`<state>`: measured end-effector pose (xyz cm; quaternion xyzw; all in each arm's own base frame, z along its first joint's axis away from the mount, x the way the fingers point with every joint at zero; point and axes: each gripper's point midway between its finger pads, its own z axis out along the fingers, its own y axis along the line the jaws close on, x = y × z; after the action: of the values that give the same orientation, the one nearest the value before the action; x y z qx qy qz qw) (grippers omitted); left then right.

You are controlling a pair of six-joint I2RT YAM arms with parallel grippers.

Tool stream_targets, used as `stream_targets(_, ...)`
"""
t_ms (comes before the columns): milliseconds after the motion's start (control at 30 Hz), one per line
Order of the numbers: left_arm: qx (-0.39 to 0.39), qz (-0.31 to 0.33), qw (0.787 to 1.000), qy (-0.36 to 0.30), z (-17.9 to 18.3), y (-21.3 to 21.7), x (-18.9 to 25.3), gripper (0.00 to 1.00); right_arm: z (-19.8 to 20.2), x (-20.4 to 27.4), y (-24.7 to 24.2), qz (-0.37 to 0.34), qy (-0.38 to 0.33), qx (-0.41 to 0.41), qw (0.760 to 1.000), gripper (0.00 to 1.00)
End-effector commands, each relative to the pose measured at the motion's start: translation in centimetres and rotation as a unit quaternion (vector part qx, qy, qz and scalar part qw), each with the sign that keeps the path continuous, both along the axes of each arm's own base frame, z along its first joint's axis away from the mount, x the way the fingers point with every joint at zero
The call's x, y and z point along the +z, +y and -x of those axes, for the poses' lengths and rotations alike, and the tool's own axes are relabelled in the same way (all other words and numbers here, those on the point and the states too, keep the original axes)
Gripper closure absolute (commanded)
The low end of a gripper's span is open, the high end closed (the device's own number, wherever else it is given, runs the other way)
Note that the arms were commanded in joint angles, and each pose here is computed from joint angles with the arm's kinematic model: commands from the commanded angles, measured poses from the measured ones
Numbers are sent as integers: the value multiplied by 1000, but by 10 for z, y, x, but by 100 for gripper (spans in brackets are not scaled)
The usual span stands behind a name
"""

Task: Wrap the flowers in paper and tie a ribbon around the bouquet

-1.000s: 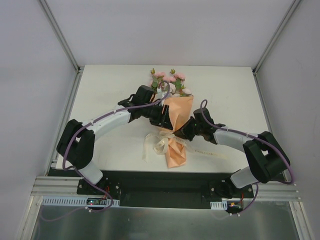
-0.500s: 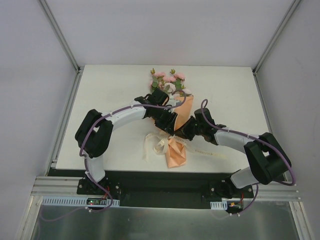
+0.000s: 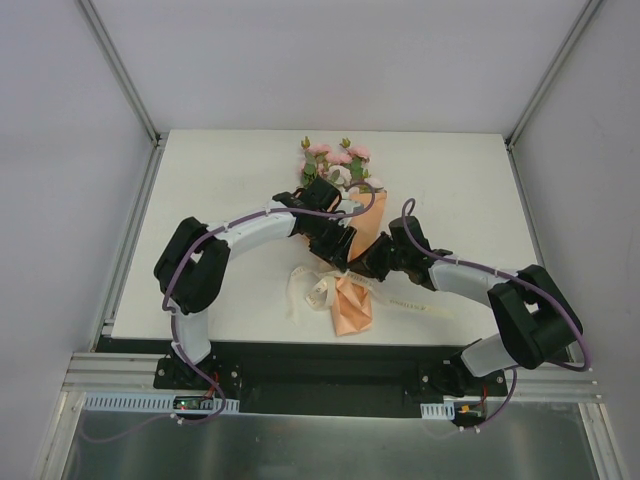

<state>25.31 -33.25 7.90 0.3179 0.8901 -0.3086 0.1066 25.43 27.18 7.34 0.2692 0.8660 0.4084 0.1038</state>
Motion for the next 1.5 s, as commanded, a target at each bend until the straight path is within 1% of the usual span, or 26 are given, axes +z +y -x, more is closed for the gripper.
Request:
stream_targets(0,-11,34,999,-25,1,-5,36,54,-2,13,3,-19,-24,10,999,99)
stream_targets(133,0,65,998,-16,0,-6,55,50,0,10,2,-17,-22,9,1000,99)
stream_targets(233,27,60,998,-19,-11,2,57,51,-2,12,4,-22,-23,12,999,99)
stream_targets(300,42,39,998,-36,-21,9,50,55,-2,13,4,-23,-24,12,999,99)
stream_targets(367,30,40,998,-39,-21,7,48,57,-2,14,4,-24,-26,11,999,99)
stream_targets(400,27,38,998,-32,-19,6,43,60,-2,15,5,-25,-26,12,999,99)
stream_targets(467,13,31,999,-35,-16,3,37,63,-3,15,5,-26,-25,11,999,99)
stream_targets(567,3,6,999,-36,-10,0,21,63,-3,15,6,-27,-24,12,999,99)
stream_targets(800,-12,0,999,-30,-2,-3,12,59,-2,15,6,-28,-22,11,999,99)
stream_targets(900,-16,-9,999,-26,2,-2,5,59,-3,16,7,-29,-24,12,999,99)
stream_targets(1000,-12,-24,999,-28,1,1,-2,63,-2,15,7,-29,-23,13,999,99)
stream_targets(1067,-11,-29,999,-27,1,1,-6,70,-3,16,8,-30,-23,13,999,99)
stream_targets(1367,-8,-27,999,-29,-2,-1,-5,78,-1,16,8,-30,-23,15,999,99)
stream_targets(1467,-8,-18,999,-30,-2,-3,1,86,0,14,8,-28,-23,18,999,99)
